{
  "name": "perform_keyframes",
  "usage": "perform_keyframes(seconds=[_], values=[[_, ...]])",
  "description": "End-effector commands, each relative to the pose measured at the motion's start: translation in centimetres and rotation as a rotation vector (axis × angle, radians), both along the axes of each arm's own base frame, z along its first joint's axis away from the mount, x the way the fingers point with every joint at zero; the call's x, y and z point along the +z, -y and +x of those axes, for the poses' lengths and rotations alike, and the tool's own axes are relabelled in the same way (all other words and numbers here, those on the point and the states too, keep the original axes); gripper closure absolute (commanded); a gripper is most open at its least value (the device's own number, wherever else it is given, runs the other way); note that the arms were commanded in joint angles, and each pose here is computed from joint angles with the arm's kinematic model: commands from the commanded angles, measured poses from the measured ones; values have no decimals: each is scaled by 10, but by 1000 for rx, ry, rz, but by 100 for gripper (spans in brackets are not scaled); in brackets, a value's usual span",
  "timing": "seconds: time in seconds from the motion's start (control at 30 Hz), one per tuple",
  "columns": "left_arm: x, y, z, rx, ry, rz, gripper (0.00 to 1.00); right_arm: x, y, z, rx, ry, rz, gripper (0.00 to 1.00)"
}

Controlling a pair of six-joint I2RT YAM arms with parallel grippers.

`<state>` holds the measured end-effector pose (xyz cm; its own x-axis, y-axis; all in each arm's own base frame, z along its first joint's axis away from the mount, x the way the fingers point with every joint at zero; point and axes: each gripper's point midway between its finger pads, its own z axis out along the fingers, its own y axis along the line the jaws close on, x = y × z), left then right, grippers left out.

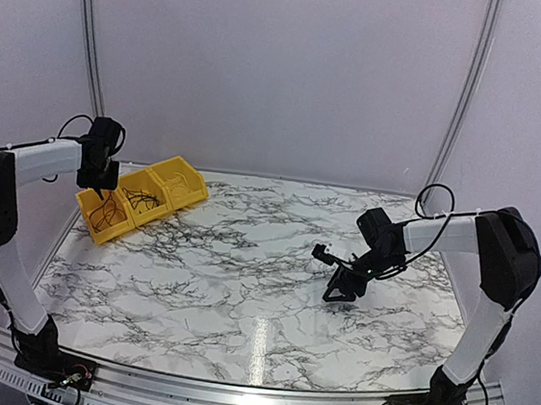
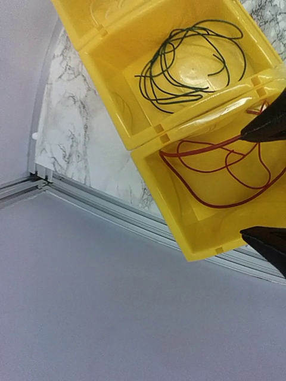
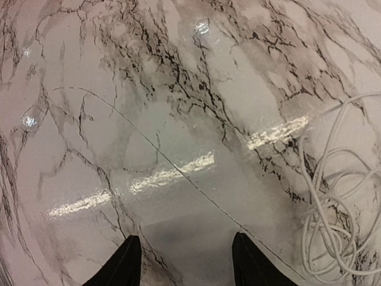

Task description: Untangle the cables

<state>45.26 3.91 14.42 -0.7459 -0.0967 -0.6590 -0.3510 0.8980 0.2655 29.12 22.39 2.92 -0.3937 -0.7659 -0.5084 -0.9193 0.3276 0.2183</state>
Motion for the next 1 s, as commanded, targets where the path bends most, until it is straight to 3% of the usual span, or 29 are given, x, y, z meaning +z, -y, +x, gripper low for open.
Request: perform_keyframes(seconds=[0.0,0.27,0.4,0.5,0.6,0.63,0.7,0.83,0.97], values=[[48,7,-1,-54,87,-24,48,13,-5,7,8,38,4,47],[115,47,1,-227,297,-172,45,36,5,22,-47,104,27,47],[122,115,-4,-430,345,-326,45,78,21,40,-122,115,149,47],[129,168,-15,-544,354,-282,54,114,41,55,-189,168,229,48],[146,218,-32,-660,438,-222,54,127,62,67,-252,239,201,48],[157,236,-38,-702,496,-214,50,129,68,71,-274,258,187,48],[166,264,-51,-770,574,-229,5,130,79,81,-325,285,163,48],[153,285,-54,-750,590,-345,1,129,84,96,-378,281,153,48],[142,308,-59,-810,542,-379,1,114,83,110,-408,208,140,48]])
